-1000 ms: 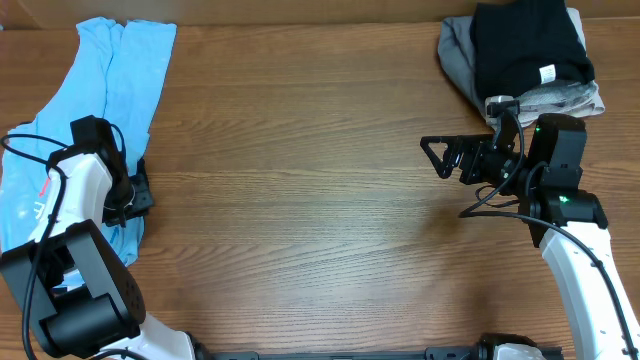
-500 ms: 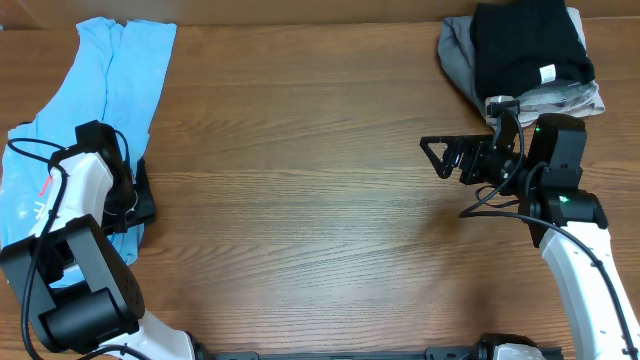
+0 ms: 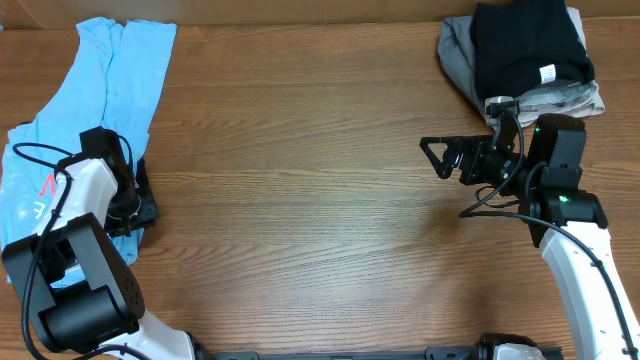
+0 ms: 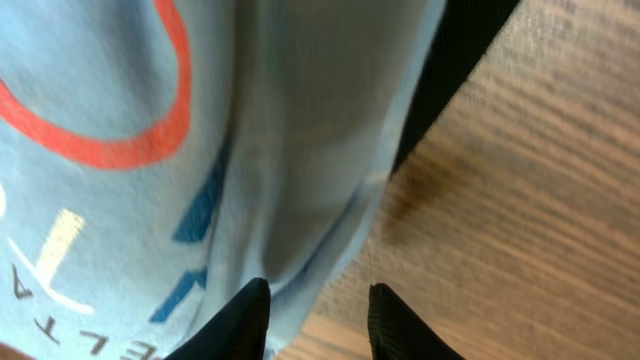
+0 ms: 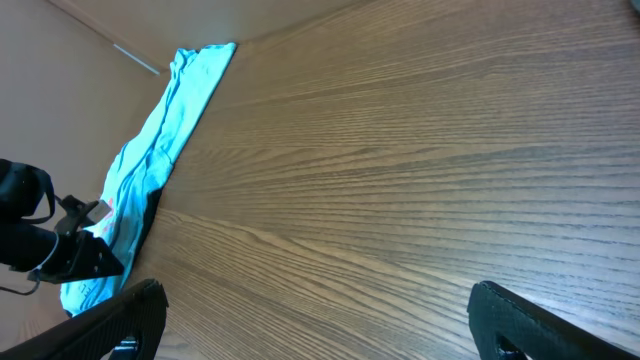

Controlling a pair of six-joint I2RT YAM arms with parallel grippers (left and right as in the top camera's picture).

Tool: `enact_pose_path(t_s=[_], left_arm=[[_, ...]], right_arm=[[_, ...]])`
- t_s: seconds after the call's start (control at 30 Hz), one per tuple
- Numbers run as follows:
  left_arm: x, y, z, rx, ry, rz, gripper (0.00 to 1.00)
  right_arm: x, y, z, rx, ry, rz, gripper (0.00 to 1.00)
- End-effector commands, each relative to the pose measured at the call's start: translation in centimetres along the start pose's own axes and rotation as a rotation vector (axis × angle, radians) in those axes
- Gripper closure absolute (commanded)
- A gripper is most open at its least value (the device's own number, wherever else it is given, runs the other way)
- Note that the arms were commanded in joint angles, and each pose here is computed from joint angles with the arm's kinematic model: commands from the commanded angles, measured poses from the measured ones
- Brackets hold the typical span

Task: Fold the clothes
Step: 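Move the left gripper to the light-blue T-shirt and grasp its edge, then lift the blue T-shirt high with the left gripper toward table center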

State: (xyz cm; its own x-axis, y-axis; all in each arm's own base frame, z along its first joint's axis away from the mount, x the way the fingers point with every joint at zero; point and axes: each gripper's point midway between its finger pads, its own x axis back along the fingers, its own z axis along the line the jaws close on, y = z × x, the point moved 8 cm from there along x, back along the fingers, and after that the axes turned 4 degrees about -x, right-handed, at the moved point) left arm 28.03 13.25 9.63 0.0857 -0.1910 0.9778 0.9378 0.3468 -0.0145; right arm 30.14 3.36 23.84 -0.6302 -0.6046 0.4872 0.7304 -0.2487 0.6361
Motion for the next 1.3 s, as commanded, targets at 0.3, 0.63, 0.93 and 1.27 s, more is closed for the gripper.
enact_pose_path(t_s=[0.3, 0.63, 0.93, 1.27], left_arm=[[-1.7, -0.7, -0.1, -0.017, 0.035, 0.015, 0.77], [-0.6, -0.6, 0.1, 0.040, 0.027, 0.042, 0.96], [8.1, 2.9, -0.7, 0.025, -0.182, -0.017, 0.96], [22.6, 3.5, -5.6, -0.211, -0.399, -0.240, 0.96]], right_arm=[[0.1, 0.5, 0.0, 0.003, -0.040, -0.013, 0.00], [0.1, 0.6, -0.1, 0.007, -0.048, -0.019, 0.00], [0.1, 1.0, 0.0, 0.021, -0.042, -0.037, 0.04], [0.1, 1.0, 0.1, -0.021, -0.029, -0.040, 0.06]])
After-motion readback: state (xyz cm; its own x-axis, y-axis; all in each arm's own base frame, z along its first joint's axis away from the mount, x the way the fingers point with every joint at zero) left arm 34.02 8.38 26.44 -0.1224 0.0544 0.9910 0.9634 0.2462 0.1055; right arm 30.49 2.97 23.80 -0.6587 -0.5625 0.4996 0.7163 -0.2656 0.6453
